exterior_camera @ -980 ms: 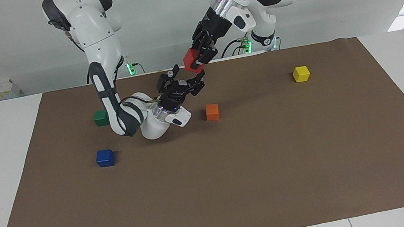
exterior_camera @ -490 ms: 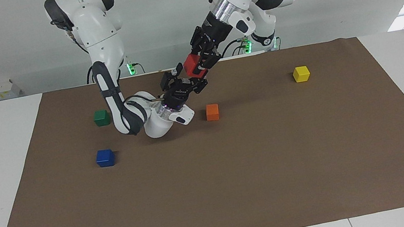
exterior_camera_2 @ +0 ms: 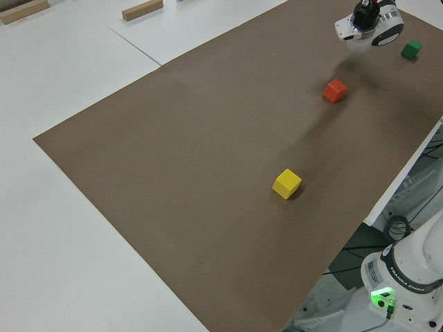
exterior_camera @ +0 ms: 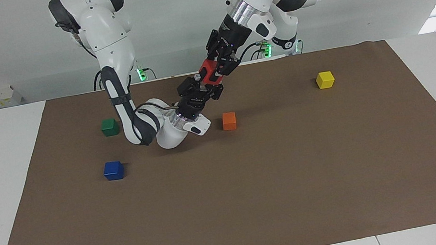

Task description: Transfer red block to right arm and stack on blue block

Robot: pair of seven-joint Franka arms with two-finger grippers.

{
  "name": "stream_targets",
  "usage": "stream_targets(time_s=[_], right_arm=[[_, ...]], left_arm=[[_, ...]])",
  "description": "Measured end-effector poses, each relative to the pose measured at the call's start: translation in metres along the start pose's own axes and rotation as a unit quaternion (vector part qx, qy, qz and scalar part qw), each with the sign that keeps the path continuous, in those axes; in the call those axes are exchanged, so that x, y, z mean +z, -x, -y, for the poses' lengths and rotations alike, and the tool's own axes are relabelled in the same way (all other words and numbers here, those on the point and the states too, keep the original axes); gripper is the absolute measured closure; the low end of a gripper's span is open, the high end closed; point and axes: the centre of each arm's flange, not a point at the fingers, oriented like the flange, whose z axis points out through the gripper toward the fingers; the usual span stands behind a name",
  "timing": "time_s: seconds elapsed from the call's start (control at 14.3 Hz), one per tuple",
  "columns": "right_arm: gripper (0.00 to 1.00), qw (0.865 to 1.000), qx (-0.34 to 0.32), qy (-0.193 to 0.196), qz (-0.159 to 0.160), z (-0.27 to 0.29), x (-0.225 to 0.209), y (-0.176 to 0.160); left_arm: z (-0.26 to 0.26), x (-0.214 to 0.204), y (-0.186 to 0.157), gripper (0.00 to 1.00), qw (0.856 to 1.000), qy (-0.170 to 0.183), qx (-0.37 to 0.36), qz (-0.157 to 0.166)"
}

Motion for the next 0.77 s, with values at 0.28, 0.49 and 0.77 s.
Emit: stream_targets(time_s=[0.28, 0.49, 0.77], right_arm=[[0.44, 1.0, -0.005, 0.002, 0.0, 0.001, 0.001, -0.002], [0.44, 1.0, -0.009, 0.002, 0.003, 0.004, 0.003, -0.004], [0.44, 1.0, -0.018, 0.024, -0.003, 0.012, 0.009, -0.011]], left_arm=[[-0.004, -0.001, -0.008, 0.19, 0.999, 0.012, 0.021, -0.04], [-0.025, -0.019, -0.039, 0.0, 0.996, -0.004, 0.053, -0.065], [-0.071, -0.067, -0.118, 0.0, 0.983, -0.029, 0.162, -0.085]])
